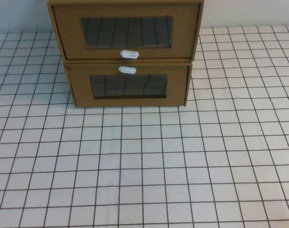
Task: Open the shoe box
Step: 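Pull the top drawer of the cardboard box fully open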
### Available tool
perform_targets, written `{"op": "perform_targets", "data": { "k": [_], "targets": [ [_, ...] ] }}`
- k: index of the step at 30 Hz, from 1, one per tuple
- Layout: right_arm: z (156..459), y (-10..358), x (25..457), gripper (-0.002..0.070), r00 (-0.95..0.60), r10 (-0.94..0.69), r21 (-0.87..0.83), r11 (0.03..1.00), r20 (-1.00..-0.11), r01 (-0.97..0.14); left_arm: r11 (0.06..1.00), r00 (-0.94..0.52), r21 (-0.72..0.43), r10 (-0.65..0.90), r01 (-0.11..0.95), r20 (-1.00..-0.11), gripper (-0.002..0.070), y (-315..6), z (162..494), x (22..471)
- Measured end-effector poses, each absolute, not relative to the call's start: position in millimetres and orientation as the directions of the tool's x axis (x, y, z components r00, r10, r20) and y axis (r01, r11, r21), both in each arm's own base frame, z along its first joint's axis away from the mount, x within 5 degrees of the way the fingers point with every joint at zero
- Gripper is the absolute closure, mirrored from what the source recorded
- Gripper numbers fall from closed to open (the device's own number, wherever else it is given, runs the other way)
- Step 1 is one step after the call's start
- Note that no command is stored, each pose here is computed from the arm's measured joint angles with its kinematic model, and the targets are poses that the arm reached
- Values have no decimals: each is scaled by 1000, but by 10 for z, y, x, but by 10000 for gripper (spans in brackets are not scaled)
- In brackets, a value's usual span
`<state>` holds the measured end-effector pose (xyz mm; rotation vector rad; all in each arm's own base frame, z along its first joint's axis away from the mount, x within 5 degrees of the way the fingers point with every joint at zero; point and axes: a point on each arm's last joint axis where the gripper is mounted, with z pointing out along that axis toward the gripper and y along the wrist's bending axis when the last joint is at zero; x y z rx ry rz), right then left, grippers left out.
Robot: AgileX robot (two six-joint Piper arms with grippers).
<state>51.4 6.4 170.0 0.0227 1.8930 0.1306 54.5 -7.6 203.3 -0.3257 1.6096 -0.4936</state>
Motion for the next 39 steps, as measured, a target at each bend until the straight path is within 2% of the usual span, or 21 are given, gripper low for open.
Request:
{"op": "perform_targets", "data": {
  "k": [3,8,12,17,23,30,39],
  "targets": [
    [1700,64,514,689,-321,81,102,994,-944,-49,876,-178,-478,-461,63,-869,677,-94,2265,542],
    [1700,64,514,690,-321,81,102,994,-944,-49,939,-330,-340,-302,61,-894,677,-135,2796,679],
    [1700,64,514,689,-321,81,102,994,-944,-49,965,-382,-247,-195,90,-903,677,-170,3219,946],
    [1700,64,514,689,-321,81,102,994,-944,-49,966,-434,-152,-47,211,-899,677,-296,3757,1450],
    [1700,64,514,689,-321,81,102,994,-944,-49,933,-396,-95,55,348,-917,677,-449,4358,2068],
    [1700,64,514,689,-321,81,102,994,-944,-49,887,-369,-61,127,457,-921,677,-605,4724,2830],
    [1700,64,514,689,-321,81,102,994,-944,-49,830,-415,-119,144,545,-898,677,-775,4604,3624]
  ]
}}
